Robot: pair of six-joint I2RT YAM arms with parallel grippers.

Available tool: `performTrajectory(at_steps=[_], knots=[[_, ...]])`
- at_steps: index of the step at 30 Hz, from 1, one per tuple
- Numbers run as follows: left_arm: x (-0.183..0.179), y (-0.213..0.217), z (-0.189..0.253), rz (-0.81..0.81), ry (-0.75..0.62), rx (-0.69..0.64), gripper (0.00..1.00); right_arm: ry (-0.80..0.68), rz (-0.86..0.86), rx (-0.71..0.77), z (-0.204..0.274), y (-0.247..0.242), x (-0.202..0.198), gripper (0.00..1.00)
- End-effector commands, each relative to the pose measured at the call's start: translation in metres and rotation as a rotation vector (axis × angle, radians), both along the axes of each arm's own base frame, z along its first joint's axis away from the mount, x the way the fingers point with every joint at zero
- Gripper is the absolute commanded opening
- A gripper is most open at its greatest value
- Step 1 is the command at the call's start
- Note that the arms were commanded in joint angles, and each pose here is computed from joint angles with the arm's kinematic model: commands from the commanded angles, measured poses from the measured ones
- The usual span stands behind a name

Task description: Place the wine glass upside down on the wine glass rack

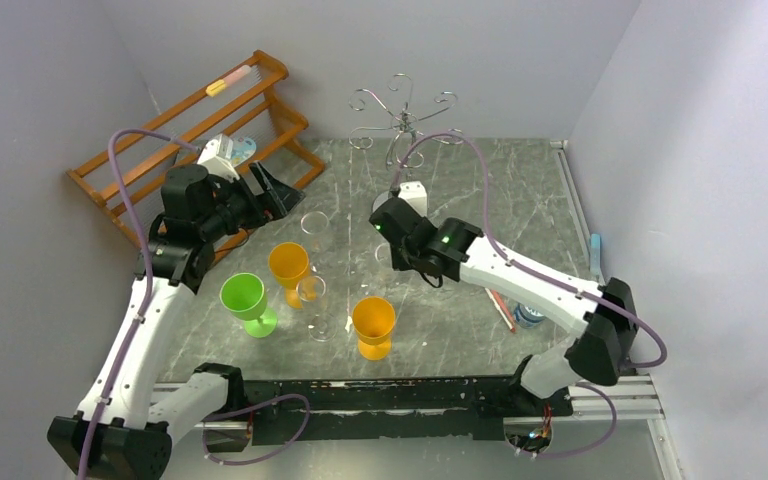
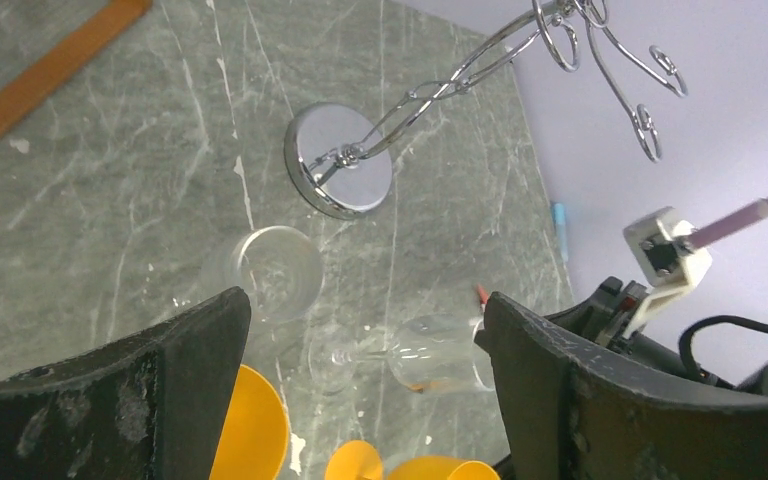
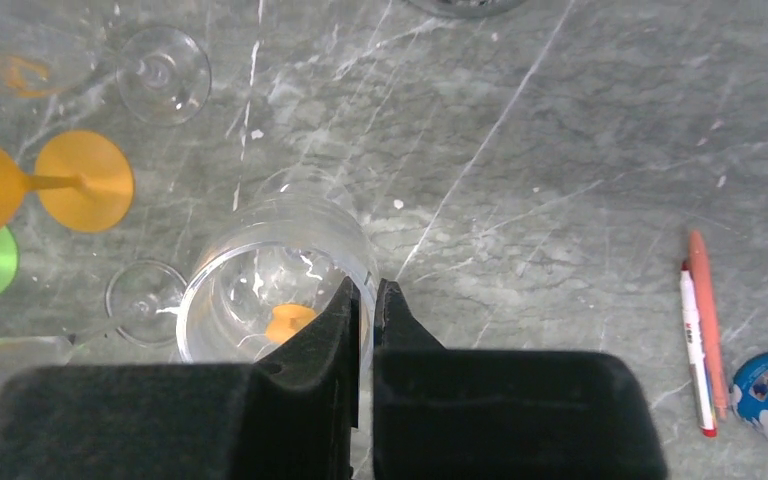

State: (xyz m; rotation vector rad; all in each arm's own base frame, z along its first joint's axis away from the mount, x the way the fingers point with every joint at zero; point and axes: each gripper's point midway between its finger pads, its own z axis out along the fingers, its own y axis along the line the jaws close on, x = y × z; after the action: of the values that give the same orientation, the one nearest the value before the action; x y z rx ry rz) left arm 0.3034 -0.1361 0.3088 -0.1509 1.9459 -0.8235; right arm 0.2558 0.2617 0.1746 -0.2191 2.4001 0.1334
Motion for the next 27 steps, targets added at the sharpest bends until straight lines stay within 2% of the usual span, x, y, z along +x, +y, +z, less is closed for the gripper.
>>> performTrajectory(at_steps=[1, 5, 12, 18, 22, 27], knots=[[-0.005, -0.01, 0.013, -0.015, 0.061, -0.096, 0.91, -0.154, -0.048, 0.054, 0.049, -0.016, 0.009, 0.0], [-0.005, -0.015, 0.023, -0.004, 0.081, -0.179, 0.91, -0.281, -0.063, 0.143, 0.083, -0.03, 0.01, 0.0], [-0.007, -0.014, 0.037, 0.082, 0.138, -0.338, 0.95, -0.53, -0.013, 0.514, 0.154, -0.029, -0.001, 0.0], [-0.014, 0.0, 0.043, 0.231, 0.216, -0.471, 0.96, -0.676, 0.043, 0.743, 0.203, -0.018, -0.007, 0.0], [-0.023, 0.007, 0.053, 0.292, 0.237, -0.546, 0.97, -0.719, 0.095, 0.83, 0.224, 0.001, -0.004, 0.0], [-0.033, 0.023, 0.067, 0.379, 0.205, -0.578, 0.97, -0.773, 0.147, 0.9, 0.251, 0.024, 0.002, 0.0]])
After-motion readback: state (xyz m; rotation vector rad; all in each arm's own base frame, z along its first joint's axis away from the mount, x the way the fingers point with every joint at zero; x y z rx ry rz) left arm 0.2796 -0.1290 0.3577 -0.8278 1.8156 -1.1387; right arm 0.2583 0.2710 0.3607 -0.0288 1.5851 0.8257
